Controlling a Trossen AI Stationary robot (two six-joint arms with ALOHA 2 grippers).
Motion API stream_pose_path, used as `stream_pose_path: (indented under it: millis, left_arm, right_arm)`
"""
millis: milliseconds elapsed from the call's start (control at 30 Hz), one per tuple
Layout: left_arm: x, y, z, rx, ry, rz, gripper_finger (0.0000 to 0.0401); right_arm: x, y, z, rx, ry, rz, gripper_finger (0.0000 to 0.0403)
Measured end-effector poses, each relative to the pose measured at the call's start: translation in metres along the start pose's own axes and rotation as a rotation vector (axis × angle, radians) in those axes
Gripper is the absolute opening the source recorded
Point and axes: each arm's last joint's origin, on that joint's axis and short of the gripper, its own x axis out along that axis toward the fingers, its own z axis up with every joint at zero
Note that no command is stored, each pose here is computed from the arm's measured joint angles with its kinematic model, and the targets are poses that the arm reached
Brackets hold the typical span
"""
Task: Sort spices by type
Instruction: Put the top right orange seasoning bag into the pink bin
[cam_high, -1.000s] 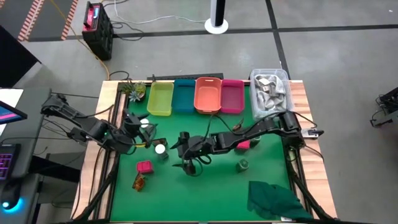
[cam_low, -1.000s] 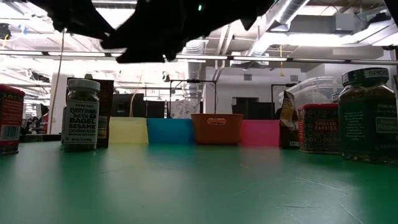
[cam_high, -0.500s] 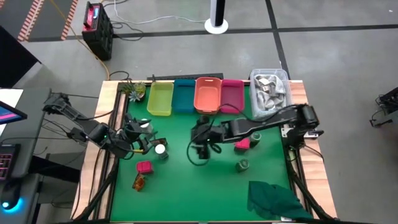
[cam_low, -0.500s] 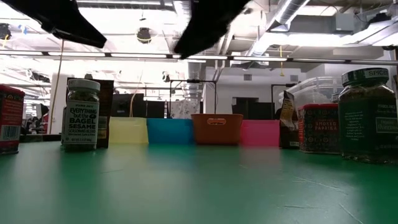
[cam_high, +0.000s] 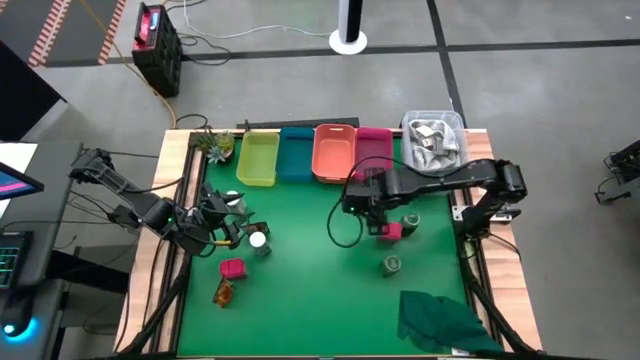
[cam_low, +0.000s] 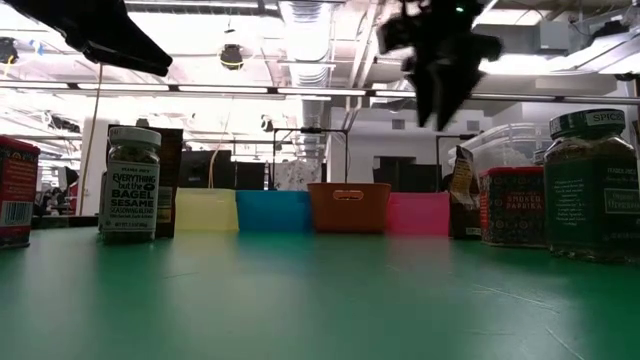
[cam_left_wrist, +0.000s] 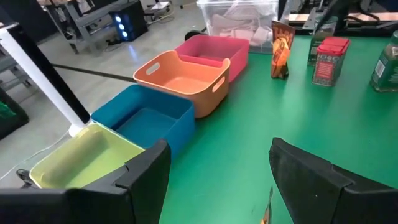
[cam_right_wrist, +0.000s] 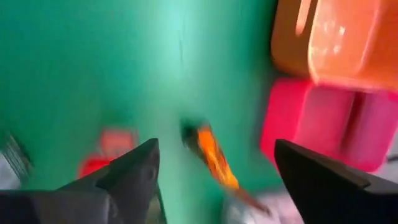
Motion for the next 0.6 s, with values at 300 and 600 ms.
stream_pose_path:
  millis: [300, 600]
  left_arm:
    - [0.000, -0.001, 0.000, 0.014, 0.012, -0.021, 0.0258]
    - [0.000, -0.001, 0.000, 0.009, 0.012, -0.021, 0.0258]
  right_arm:
    - [0.010, -0.003, -0.014, -0.096, 0.138, -0.001, 0.0302]
    - [0.049, -0.002, -0.027, -0.163, 0.208, -0.022, 0.0299]
